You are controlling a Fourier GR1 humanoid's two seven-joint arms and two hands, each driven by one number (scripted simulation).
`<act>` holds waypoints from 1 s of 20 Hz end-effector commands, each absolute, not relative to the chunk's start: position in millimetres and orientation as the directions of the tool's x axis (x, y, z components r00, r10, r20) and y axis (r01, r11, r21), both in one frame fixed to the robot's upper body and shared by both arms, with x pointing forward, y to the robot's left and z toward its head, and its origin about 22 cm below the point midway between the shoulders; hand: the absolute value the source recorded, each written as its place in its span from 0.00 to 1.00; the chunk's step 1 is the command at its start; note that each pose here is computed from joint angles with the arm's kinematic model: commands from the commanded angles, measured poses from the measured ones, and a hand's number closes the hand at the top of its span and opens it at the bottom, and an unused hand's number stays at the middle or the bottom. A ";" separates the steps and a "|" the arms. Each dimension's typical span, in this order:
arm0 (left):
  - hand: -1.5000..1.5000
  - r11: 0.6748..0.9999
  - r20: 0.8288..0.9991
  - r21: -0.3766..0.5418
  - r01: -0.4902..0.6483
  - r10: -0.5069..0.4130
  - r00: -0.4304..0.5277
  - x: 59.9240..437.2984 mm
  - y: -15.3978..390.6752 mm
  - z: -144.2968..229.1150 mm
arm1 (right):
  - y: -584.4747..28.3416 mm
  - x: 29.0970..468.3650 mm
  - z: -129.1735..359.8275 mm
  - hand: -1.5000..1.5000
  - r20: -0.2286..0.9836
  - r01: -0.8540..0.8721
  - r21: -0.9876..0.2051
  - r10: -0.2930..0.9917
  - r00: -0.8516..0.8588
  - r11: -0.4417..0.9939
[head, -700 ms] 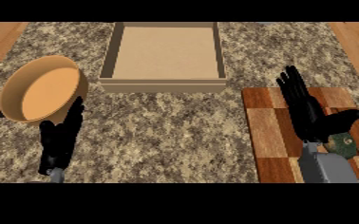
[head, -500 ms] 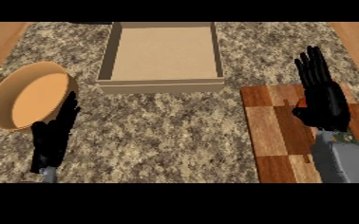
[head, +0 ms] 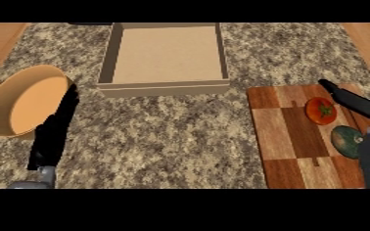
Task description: Pick the tomato from the cutting board and place it in the cardboard box
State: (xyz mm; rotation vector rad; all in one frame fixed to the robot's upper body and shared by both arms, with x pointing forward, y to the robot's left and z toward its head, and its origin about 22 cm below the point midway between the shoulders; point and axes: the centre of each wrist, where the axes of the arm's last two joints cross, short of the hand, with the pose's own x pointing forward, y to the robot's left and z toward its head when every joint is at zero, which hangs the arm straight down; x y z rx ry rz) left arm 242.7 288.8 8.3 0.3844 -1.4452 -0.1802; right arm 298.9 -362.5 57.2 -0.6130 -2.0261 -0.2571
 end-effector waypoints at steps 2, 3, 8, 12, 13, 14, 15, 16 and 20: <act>0.50 0.923 0.925 0.371 -0.105 -0.358 0.127 236.3 298.4 -0.5 | -390.6 277.7 47.9 0.00 0.808 0.563 -0.163 0.437 -0.395 0.810; 0.50 0.923 0.924 0.374 -0.093 -0.361 0.128 238.3 288.1 -2.3 | -409.7 263.4 52.3 0.00 0.806 0.525 -0.252 0.477 -0.352 0.813; 0.50 0.921 0.924 0.375 -0.105 -0.362 0.123 248.4 288.9 12.2 | -437.4 255.5 75.8 0.00 0.671 0.422 -0.632 0.731 -0.123 0.650; 0.50 0.923 0.927 0.369 -0.106 -0.357 0.117 236.5 281.1 6.3 | -436.1 251.2 101.5 0.00 0.550 0.220 -0.817 0.835 0.017 0.534; 0.50 0.923 0.926 0.369 -0.105 -0.357 0.120 244.8 290.7 11.8 | -440.0 244.3 97.3 0.00 0.541 0.156 -0.835 0.839 0.055 0.528; 0.50 0.916 0.919 0.386 -0.108 -0.371 0.134 240.8 300.1 6.9 | -430.5 246.3 103.1 0.00 0.504 0.095 -0.863 0.859 0.093 0.496; 0.50 0.919 0.921 0.383 -0.098 -0.371 0.119 237.1 288.5 17.1 | -440.8 244.1 116.3 0.00 0.477 0.043 -0.878 0.869 0.131 0.476; 0.50 0.927 0.930 0.361 -0.098 -0.350 0.111 234.1 281.2 8.9 | -432.9 247.3 112.5 0.00 0.468 0.010 -0.882 0.874 0.132 0.471; 0.50 0.921 0.924 0.373 -0.109 -0.359 0.131 235.0 294.2 1.7 | -391.7 245.6 136.9 0.00 0.422 -0.119 -0.890 0.894 0.149 0.440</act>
